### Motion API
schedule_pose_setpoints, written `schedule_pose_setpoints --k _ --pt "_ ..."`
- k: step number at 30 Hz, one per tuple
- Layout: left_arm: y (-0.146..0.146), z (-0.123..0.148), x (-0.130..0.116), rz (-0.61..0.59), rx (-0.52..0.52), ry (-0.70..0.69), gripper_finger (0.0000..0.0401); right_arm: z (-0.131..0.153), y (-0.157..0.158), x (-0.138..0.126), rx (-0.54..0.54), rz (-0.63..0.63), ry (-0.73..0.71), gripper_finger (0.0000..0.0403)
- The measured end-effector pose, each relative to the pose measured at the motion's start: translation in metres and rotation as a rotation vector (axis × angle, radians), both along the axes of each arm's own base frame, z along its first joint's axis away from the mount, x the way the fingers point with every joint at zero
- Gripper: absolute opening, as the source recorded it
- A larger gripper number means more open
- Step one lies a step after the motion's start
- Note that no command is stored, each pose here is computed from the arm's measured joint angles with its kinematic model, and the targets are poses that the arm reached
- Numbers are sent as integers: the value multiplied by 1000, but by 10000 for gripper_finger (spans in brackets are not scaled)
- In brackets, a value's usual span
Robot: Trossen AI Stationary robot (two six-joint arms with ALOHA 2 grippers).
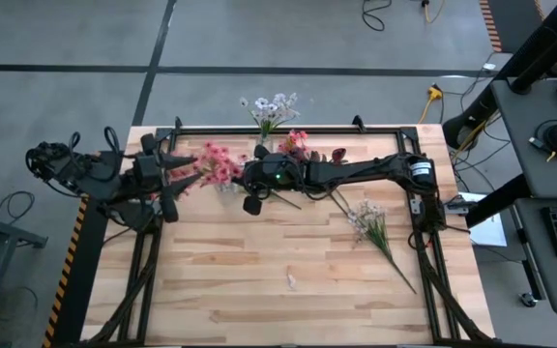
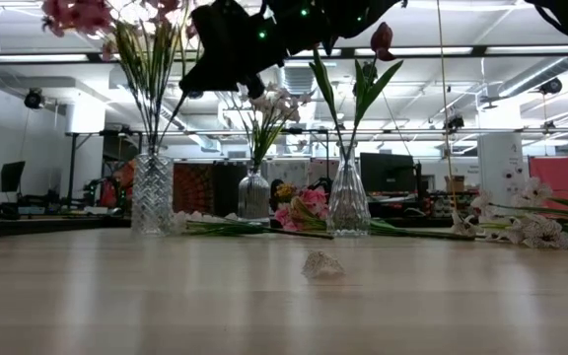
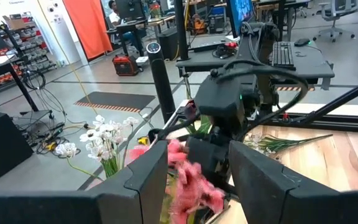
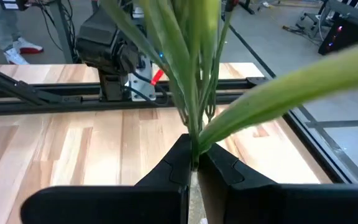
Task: Sort flowers into vase by color
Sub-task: Put the left pink flower into the bottom left transparent vase
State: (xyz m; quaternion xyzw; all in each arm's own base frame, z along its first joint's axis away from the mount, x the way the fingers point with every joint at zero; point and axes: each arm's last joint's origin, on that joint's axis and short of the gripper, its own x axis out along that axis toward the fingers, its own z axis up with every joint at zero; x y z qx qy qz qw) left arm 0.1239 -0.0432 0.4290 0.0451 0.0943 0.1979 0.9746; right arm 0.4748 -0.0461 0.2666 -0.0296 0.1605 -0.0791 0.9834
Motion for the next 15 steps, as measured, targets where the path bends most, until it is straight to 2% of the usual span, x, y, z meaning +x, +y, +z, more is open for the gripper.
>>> schedule_pose_setpoints --k 15 --pt "0 0 -1 0 -1 -2 155 2 0 0 8 -3 -17 13"
